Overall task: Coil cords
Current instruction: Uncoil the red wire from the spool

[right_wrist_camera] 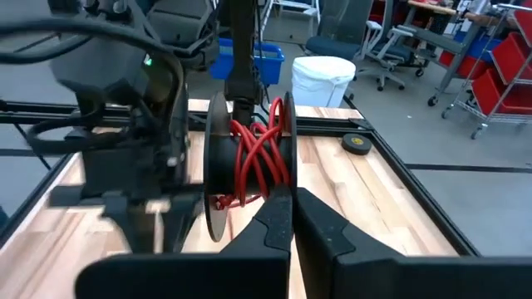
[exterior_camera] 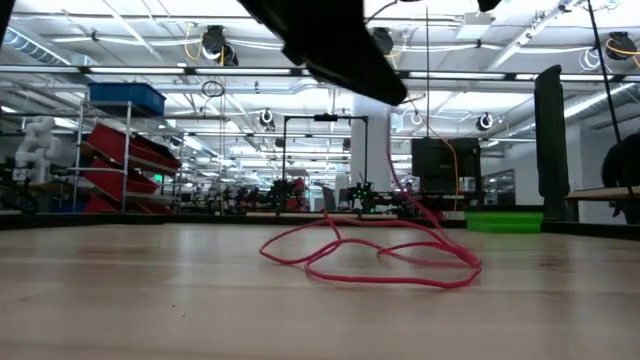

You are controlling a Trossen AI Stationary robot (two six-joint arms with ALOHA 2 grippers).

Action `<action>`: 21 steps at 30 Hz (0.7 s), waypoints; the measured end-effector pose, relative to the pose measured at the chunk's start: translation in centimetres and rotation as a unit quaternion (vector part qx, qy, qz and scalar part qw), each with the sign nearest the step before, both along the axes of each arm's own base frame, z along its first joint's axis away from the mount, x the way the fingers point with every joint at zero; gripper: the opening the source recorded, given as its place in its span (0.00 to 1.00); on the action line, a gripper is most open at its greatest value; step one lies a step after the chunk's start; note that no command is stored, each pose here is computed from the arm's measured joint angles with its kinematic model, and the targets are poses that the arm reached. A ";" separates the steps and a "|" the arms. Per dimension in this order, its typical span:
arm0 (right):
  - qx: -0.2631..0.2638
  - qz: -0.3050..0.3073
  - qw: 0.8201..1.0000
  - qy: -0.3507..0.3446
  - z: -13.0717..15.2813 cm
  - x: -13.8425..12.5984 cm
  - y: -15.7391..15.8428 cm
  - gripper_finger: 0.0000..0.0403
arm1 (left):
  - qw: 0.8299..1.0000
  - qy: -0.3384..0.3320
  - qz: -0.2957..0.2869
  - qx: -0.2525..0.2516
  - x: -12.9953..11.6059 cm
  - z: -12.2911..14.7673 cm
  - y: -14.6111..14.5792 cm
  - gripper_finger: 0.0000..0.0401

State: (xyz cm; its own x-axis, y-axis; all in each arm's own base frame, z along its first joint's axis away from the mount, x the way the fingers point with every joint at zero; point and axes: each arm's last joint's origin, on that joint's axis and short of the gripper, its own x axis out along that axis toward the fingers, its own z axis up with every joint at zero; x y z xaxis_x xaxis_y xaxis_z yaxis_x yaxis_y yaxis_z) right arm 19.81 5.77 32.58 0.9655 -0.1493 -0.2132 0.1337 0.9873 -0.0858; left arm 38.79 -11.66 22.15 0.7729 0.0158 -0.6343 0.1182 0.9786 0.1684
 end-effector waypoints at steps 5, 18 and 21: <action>0.013 0.004 1.000 0.000 0.4 -1.4 -0.1 0.00 | 0.999 0.030 0.031 -0.014 -1.3 1.1 0.5 0.23; 0.016 0.005 1.000 0.007 0.4 -1.9 -0.2 0.00 | 0.997 0.059 0.005 -0.040 -5.3 4.8 -0.6 0.23; 0.018 0.005 1.000 0.007 0.5 -1.9 -0.2 0.00 | 0.997 0.058 0.016 -0.048 -6.1 5.6 -0.7 0.23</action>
State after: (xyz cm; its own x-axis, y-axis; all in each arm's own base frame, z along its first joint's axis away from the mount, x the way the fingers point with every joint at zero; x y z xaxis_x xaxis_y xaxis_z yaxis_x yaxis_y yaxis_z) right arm 17.89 5.57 33.03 0.9640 -0.1316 -0.2310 0.1227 0.9911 -0.0523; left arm 32.72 -12.39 27.78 0.6947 -0.0255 -0.7188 0.1001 0.9931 0.0615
